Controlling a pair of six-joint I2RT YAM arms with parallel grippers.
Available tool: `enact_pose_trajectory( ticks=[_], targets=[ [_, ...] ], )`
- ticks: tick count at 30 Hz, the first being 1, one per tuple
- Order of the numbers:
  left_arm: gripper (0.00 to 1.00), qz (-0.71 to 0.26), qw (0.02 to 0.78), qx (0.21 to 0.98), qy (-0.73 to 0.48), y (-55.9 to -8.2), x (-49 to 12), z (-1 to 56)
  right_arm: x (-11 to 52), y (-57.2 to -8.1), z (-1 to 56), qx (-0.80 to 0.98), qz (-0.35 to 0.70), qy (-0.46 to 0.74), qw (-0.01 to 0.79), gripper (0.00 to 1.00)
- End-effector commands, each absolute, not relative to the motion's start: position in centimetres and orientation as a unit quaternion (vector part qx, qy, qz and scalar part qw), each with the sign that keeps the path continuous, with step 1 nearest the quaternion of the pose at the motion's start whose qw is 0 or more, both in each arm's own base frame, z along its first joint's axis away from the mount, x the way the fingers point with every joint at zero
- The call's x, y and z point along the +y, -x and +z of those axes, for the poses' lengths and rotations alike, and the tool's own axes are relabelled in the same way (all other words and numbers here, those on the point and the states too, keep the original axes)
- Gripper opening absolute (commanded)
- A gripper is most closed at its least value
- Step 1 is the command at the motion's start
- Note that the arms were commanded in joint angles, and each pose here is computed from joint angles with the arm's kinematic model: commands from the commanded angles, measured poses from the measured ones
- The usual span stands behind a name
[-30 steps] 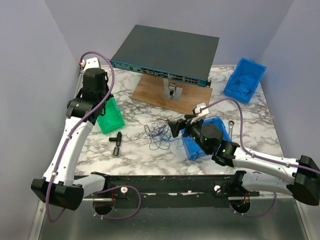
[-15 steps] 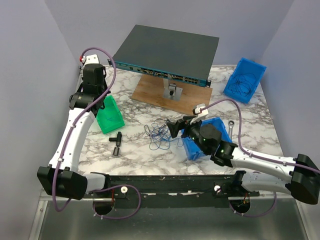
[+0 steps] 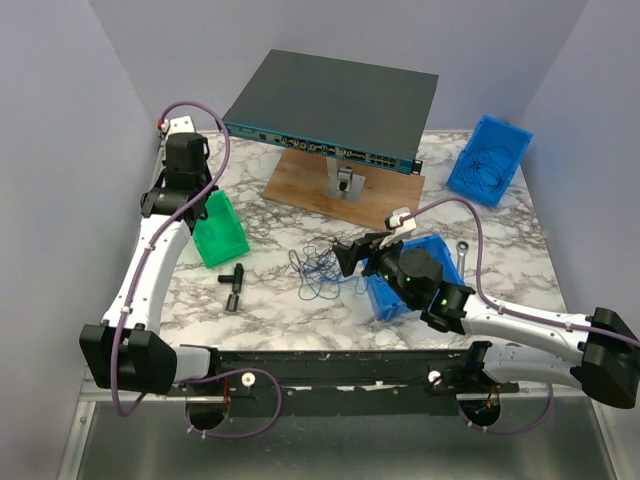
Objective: Untangle the cables
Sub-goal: Place the cable in the bin.
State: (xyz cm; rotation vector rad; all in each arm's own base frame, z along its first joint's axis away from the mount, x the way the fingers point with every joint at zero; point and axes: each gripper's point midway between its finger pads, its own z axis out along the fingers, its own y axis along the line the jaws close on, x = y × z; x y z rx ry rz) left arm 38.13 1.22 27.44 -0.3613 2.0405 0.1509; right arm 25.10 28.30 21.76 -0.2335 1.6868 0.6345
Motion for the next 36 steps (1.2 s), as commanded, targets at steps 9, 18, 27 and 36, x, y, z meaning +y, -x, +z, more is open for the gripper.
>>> enact_pose_trajectory(
  ticks=[9,18,27,36],
  targets=[
    [0.00,0.046,0.404,0.898,0.169,-38.5,0.4,15.7,28.1,-24.8,22.2,0.732,0.290,0.083,0.612,0.92],
    [0.00,-0.024,0.319,0.930,0.183,-39.9,-0.1,11.0,28.2,-25.2,20.8,0.748,0.267,0.089,0.601,0.92],
    [0.00,-0.093,0.355,0.913,0.178,-41.0,-1.6,13.3,28.8,-24.8,15.4,0.814,0.219,0.115,0.526,0.92],
    [0.00,-0.148,0.395,0.883,0.205,-42.1,-2.3,15.7,28.3,-24.4,15.8,0.813,0.225,0.112,0.526,0.92]
  ],
)
